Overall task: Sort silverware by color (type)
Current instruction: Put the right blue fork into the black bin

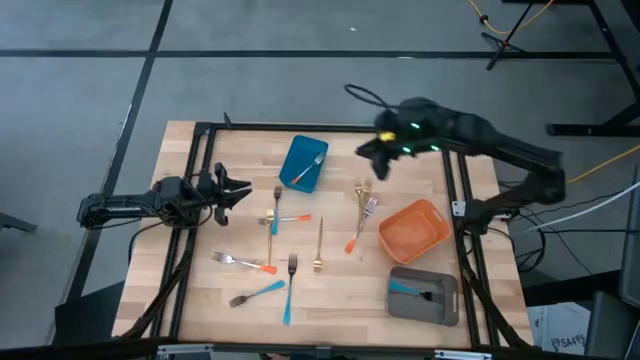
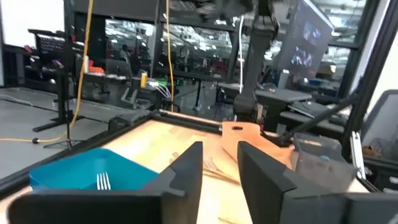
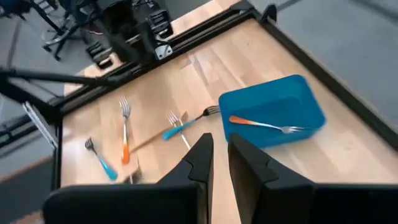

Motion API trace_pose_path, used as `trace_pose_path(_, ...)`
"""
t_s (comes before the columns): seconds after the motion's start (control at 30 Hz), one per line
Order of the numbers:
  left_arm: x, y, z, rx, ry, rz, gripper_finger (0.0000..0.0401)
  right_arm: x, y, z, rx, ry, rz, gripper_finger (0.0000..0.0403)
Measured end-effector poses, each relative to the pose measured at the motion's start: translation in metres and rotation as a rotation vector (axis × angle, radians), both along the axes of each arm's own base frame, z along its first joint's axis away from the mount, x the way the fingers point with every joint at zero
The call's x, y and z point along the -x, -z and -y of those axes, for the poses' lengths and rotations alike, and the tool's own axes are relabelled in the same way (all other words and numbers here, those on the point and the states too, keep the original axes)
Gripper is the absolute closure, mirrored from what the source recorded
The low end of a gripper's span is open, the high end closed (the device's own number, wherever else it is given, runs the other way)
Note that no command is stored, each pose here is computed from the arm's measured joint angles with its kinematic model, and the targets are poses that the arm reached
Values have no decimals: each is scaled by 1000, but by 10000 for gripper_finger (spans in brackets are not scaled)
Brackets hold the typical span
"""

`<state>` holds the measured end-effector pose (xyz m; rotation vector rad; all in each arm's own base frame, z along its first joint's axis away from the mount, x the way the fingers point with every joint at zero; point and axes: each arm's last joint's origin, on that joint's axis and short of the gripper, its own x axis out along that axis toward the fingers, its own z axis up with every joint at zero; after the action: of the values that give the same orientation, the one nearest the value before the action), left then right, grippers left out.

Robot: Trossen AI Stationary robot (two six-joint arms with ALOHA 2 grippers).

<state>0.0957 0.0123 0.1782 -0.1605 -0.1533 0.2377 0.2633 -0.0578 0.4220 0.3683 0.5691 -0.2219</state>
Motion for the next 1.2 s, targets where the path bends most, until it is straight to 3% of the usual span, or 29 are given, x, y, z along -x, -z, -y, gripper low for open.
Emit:
trace_pose_path(0.17,1,-3,0,-2,-2,37,290,42,-18,-40,90,-30,-7,361)
trace_pose_path(0.3,1,-8,0,24,16,97,290,64,-13,-65,154,-65,-11,361)
trace_pose_path(0.57,-2,-18,1,150,49,184,290,71,24,-89,215,-124,-28,361)
trace_pose_path(0.87,-32,-55,5,188,84,48,290,56,64,-92,223,-145,-78,361)
trace_pose_path(1.2,-107,-77,31,486,161,-335,290,56,72,-93,189,-166,-96,361)
